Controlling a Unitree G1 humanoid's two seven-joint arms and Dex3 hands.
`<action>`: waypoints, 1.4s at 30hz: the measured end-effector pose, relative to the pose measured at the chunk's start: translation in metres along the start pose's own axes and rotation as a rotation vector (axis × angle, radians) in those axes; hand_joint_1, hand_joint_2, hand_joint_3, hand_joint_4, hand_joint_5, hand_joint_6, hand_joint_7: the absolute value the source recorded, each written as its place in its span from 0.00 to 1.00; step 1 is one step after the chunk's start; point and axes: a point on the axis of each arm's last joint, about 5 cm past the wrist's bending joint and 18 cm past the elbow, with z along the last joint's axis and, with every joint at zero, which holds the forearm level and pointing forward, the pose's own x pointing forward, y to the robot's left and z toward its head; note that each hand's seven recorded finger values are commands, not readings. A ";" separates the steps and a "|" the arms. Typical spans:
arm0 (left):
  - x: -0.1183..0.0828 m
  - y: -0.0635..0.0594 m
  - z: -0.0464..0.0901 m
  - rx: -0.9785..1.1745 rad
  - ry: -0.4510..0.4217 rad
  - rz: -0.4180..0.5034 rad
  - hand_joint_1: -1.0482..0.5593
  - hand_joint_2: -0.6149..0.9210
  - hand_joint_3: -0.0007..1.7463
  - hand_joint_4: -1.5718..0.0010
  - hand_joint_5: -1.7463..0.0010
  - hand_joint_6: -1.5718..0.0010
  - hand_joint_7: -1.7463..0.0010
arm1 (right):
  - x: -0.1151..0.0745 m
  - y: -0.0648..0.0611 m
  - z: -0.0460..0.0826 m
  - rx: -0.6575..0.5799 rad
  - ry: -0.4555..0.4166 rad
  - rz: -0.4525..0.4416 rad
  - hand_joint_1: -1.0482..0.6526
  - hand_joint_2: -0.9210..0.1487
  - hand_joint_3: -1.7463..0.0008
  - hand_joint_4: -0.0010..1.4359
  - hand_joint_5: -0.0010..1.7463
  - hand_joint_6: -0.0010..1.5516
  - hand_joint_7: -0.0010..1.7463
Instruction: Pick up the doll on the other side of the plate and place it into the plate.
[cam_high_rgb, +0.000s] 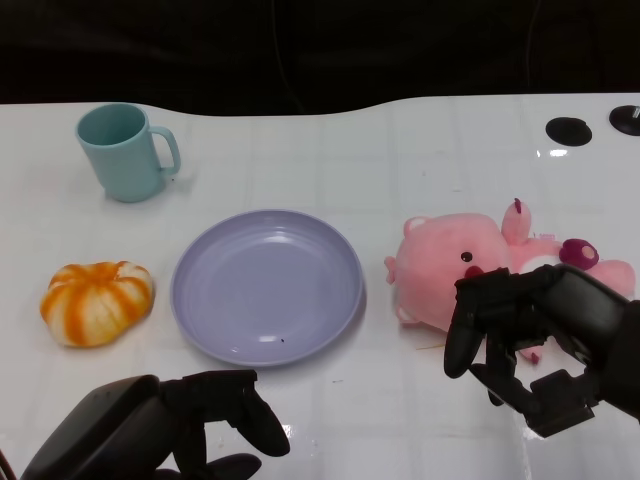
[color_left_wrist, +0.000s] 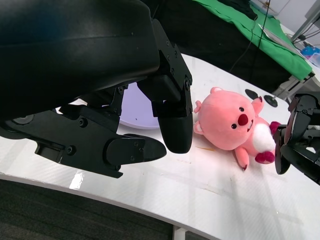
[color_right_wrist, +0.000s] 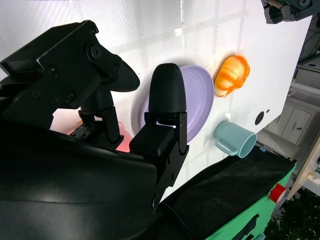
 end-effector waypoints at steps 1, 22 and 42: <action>0.000 0.000 0.000 0.000 0.000 0.000 0.51 1.00 0.24 0.62 0.01 0.56 0.46 | 0.000 0.000 0.000 0.000 0.001 0.000 0.64 0.42 0.36 0.49 0.82 0.47 0.68; -0.001 0.002 -0.001 0.011 0.003 -0.004 0.51 1.00 0.24 0.62 0.01 0.56 0.46 | 0.005 -0.007 0.006 -0.112 0.048 -0.300 0.40 0.10 0.93 0.11 0.63 0.19 0.30; -0.001 0.001 -0.004 0.012 0.008 -0.009 0.51 1.00 0.23 0.62 0.01 0.56 0.46 | 0.004 -0.041 0.028 -0.509 0.350 -0.241 0.28 0.08 1.00 0.01 0.38 0.11 0.05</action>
